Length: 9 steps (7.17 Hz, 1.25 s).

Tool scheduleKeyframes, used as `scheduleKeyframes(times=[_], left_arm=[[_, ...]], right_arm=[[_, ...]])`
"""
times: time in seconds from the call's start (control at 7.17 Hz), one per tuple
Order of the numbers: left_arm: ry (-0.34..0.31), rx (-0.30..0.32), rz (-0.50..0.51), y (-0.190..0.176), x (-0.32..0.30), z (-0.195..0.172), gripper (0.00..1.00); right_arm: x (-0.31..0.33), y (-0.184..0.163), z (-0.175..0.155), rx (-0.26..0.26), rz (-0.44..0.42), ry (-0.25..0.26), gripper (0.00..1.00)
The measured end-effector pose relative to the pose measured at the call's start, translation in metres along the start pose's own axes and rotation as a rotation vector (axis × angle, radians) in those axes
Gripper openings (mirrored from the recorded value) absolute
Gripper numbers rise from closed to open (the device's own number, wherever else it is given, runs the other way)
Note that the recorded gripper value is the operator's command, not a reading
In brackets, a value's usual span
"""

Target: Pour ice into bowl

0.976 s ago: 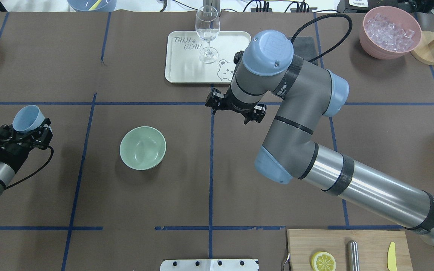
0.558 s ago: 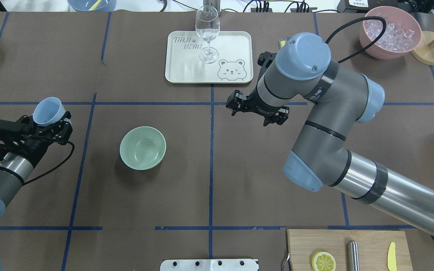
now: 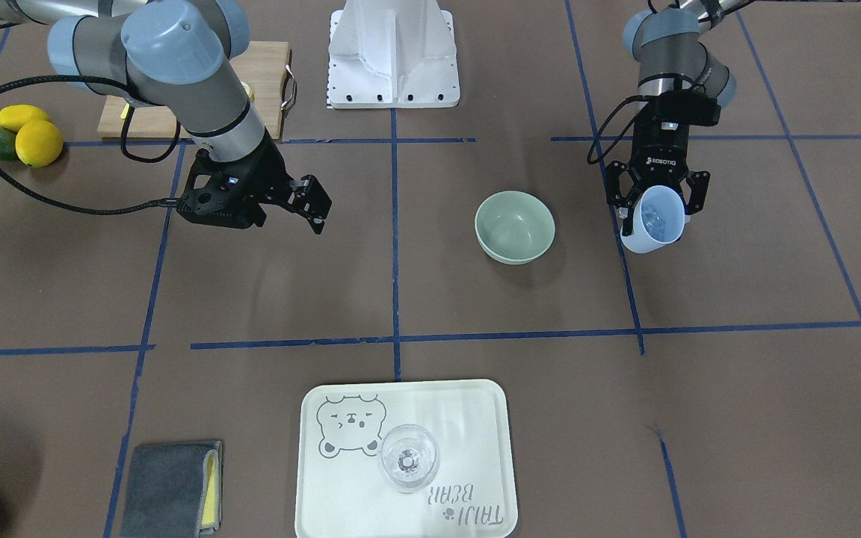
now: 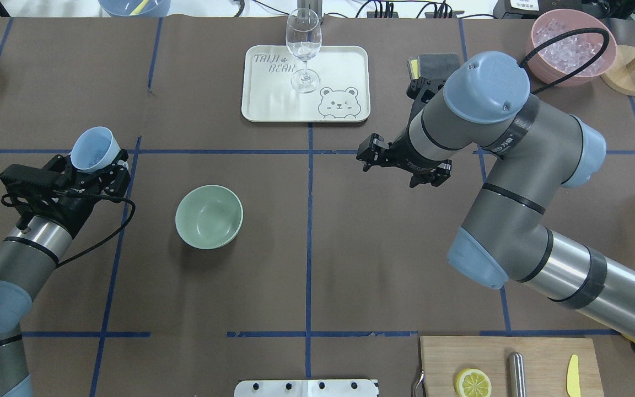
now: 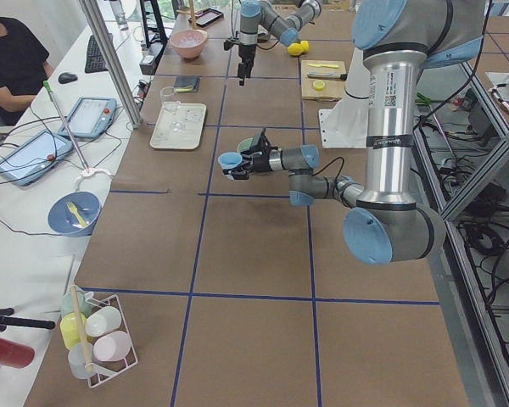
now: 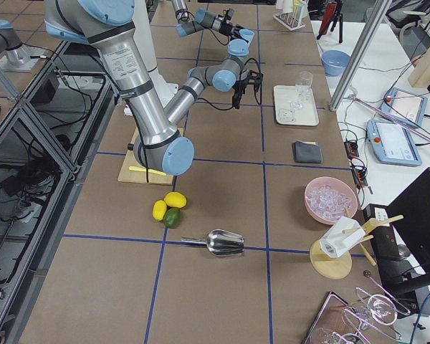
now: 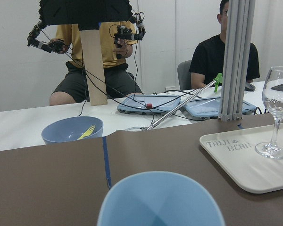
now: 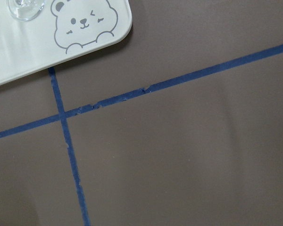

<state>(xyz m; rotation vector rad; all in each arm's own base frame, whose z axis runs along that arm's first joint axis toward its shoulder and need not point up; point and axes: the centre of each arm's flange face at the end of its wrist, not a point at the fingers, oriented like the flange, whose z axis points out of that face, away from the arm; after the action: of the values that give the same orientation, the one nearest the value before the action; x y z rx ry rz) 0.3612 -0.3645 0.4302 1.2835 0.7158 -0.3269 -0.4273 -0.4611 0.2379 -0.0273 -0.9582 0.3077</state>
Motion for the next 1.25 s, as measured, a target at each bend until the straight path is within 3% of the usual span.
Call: scheduleKeyframes(times=[0.14, 0.42, 0.84, 1.25], left_arm=[[-0.046, 0.016, 0.04, 0.003, 0.008, 0.0, 0.0], [-0.104, -0.006, 0.183, 0.007, 0.04, 0.007, 0.0], [-0.189, 0.036, 0.528, 0.012, 0.057, -0.003, 0.0], [-0.226, 0.034, 0.883, 0.021, 0.066, -0.014, 0.0]], right_arm=[[0.007, 0.001, -0.001, 0.001, -0.005, -0.001, 1.0], [0.013, 0.004, -0.005, 0.001, -0.022, -0.008, 1.0], [0.014, 0.005, -0.006, -0.001, -0.025, -0.01, 1.0], [0.03, 0.004, 0.0, 0.0, -0.029, -0.015, 1.0]])
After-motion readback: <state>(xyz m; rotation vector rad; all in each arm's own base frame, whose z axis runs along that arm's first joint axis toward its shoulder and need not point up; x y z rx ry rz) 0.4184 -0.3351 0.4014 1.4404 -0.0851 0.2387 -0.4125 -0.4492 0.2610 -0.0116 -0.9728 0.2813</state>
